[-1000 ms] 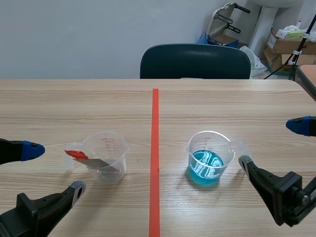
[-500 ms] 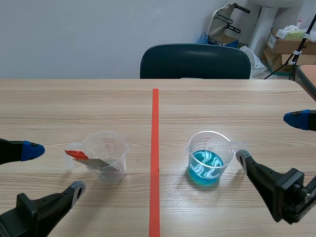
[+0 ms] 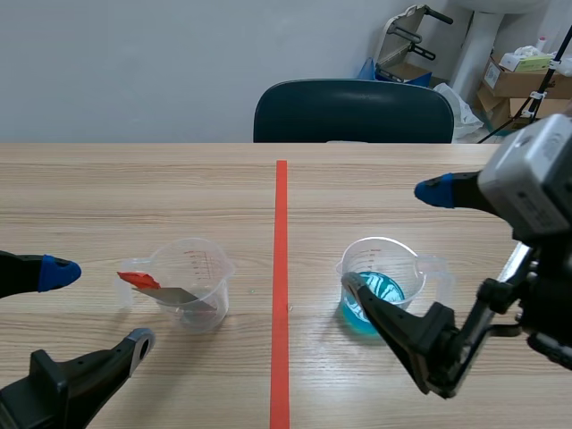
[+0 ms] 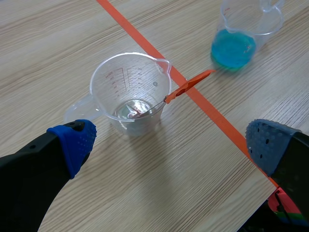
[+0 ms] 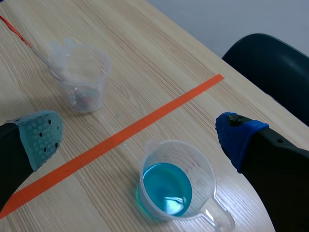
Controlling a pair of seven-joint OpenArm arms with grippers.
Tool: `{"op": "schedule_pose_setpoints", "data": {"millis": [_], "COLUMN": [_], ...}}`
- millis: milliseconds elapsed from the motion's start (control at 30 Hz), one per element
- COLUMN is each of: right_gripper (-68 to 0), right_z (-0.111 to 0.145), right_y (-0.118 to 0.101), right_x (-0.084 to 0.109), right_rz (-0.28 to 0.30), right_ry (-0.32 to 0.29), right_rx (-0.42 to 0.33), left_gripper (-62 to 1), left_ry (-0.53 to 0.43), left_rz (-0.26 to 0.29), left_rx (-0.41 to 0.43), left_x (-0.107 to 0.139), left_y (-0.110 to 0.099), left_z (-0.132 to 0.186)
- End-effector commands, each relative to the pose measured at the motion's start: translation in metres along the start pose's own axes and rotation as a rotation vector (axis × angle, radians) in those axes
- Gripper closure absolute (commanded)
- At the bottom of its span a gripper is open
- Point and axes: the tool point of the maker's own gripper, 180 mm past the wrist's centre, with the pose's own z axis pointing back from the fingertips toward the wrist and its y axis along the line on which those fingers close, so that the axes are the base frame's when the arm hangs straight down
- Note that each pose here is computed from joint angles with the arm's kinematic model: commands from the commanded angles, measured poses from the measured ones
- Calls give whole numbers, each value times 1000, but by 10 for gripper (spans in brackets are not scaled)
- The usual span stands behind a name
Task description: Do the redox reaction experiment
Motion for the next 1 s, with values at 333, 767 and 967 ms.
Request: {"op": "schedule_pose_setpoints", "data": {"millis": [333,767,967], "right_gripper": [-679,-679,-679], "right_z": [-41,-79,-95], "right_y": [26,54,70], "right_x": [35,39,43], "right_rz": [78,113,127], "right_ry": [-101,-142,-163], "right_rx": [152,303,372], "left_gripper": [-623,-623,-623], "left_ry": [7,-22,-37], "left_rz": [-41,-94,-73], "left_rx": [8,61,47], "left_x": [-1,-13,-25], "left_y": [1,6,-1], "left_z": [3,49,77]}}
